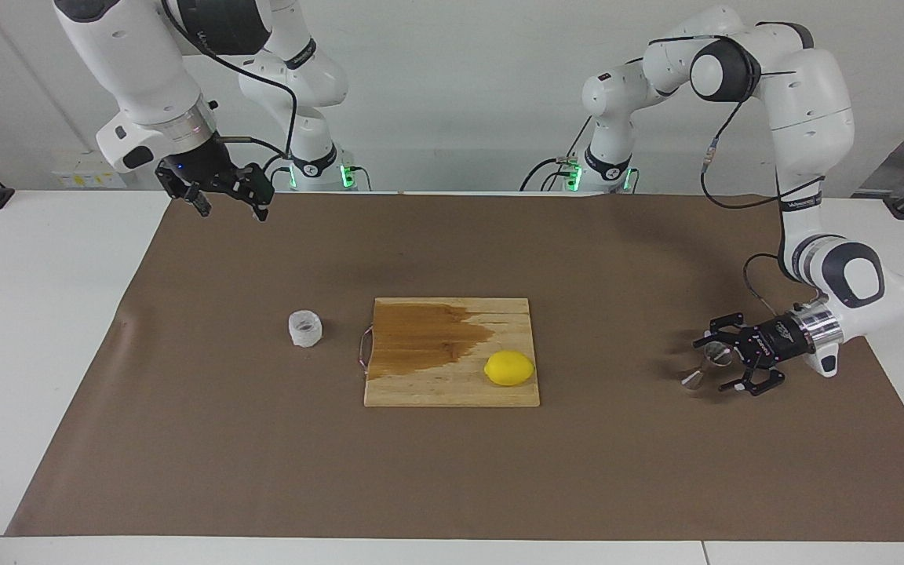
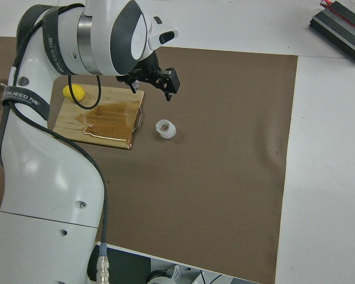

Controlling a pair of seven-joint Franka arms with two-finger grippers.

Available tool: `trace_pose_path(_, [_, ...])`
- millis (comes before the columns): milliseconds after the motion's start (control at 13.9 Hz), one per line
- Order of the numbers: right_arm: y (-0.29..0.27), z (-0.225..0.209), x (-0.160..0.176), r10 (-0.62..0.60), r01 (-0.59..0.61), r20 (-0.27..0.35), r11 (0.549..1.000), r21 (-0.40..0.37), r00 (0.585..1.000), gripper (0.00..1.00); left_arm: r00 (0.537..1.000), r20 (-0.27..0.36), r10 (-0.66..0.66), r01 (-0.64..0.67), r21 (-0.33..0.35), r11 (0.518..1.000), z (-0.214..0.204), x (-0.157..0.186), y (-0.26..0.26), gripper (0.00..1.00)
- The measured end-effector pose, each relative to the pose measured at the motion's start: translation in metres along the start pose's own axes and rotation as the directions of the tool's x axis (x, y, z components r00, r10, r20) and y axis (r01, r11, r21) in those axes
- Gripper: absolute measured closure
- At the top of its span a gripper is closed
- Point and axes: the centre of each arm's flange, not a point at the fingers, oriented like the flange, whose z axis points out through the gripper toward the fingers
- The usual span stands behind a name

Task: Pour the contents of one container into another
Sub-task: 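Close the left gripper around the small metal cup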

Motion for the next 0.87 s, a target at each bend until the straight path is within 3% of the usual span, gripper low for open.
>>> trace_pose_path(361, [0.0,0.0,0.0,0.0,0.0,0.0,1.0,0.0,1.0,0.0,1.0,0.015,0.001,-0.001,-0.002,1.0,0.007,0.0028,-0.0086,0.05])
trace_pose_path(505, [0.0,0.0,0.0,0.0,0.0,0.0,1.0,0.0,1.0,0.0,1.0,0.012,0.002,-0.002,-0.007,1.0,0.005,0.0018,-0.0087,0.33])
trace_pose_path(794, [0.0,0.0,0.0,0.0,0.0,0.0,1.0,0.0,1.0,0.0,1.0,0.011,0.001,-0.001,-0.015,1.0,0.0022,0.0017,-0.0087,0.78])
trace_pose_path(866, [0.0,0.0,0.0,0.0,0.0,0.0,1.0,0.0,1.0,0.0,1.0,0.011,0.001,0.0,-0.017,1.0,0.0016,0.0021,-0.0087,0.79])
